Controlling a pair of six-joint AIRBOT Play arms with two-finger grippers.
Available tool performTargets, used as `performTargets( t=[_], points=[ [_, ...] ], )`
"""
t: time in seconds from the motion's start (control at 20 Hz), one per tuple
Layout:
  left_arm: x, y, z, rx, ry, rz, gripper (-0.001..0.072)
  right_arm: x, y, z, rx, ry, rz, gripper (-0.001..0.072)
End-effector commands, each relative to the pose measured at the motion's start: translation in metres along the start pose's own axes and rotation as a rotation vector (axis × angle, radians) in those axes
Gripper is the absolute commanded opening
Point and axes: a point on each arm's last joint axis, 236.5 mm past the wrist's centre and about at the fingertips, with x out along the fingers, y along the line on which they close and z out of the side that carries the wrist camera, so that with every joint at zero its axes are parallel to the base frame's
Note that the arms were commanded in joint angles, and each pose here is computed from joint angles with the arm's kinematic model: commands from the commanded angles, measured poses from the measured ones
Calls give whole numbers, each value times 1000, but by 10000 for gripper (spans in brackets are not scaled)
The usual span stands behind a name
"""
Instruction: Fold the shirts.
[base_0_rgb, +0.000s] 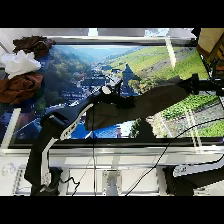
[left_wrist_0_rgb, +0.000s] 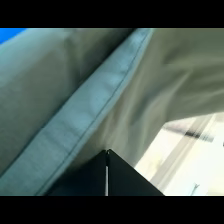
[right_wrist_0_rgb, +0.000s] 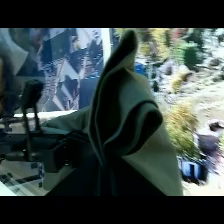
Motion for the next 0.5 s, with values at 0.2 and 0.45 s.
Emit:
performTargets(
  t=[0.2,0.45],
  points=[
    [2,0,-4,-17,42,-2,12,47,132,-21,-210,33,195,23],
    [-89,-89,50,292,-42,-144,11,91,212,-78,-315,166,320,23]
  ],
)
